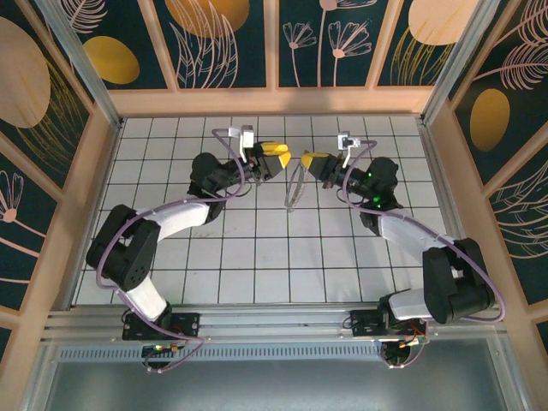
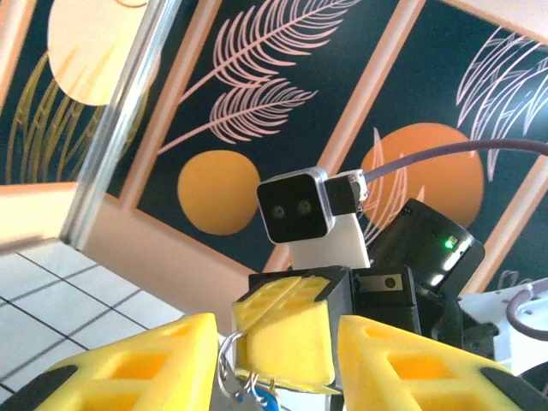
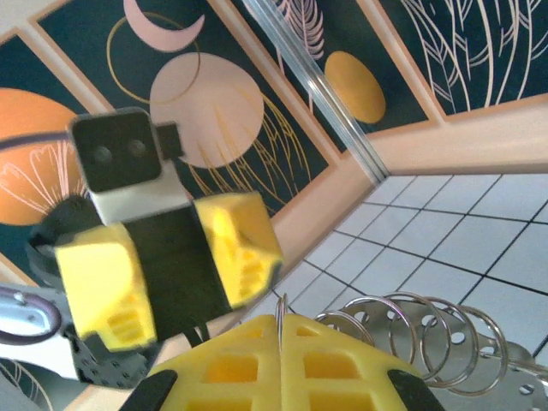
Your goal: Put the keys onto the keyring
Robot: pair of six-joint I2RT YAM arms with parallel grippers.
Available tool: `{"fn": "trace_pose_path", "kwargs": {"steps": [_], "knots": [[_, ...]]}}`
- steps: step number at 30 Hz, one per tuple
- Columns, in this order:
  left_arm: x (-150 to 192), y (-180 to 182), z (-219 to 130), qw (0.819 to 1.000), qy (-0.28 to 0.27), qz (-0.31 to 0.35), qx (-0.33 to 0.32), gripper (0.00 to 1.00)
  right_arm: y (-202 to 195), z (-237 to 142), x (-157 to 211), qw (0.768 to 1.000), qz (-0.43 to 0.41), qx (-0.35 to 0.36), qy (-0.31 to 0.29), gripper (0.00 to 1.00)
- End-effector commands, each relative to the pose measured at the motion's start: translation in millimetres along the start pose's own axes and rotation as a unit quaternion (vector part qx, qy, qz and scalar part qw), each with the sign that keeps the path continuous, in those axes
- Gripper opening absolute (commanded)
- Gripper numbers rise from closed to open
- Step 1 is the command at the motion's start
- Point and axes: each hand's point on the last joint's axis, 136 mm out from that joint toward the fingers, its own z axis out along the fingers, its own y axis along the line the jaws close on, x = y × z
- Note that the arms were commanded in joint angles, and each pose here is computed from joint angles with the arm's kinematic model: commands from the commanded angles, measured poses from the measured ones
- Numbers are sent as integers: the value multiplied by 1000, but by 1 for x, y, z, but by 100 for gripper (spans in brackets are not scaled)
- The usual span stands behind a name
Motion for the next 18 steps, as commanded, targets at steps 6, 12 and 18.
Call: {"fn": "trace_pose_path", "kwargs": {"steps": [6, 12, 18], "knots": [[-7, 25, -1, 995, 76, 57, -38, 44, 1, 13, -5, 994, -63, -52, 76, 0], [-3, 39, -8, 991, 127, 49, -17, 46, -12, 20, -1, 988, -59, -83, 120, 0], [16, 49, -8, 983, 179, 29, 3, 47, -22, 31, -1, 985, -41, -99, 135, 0]]}}
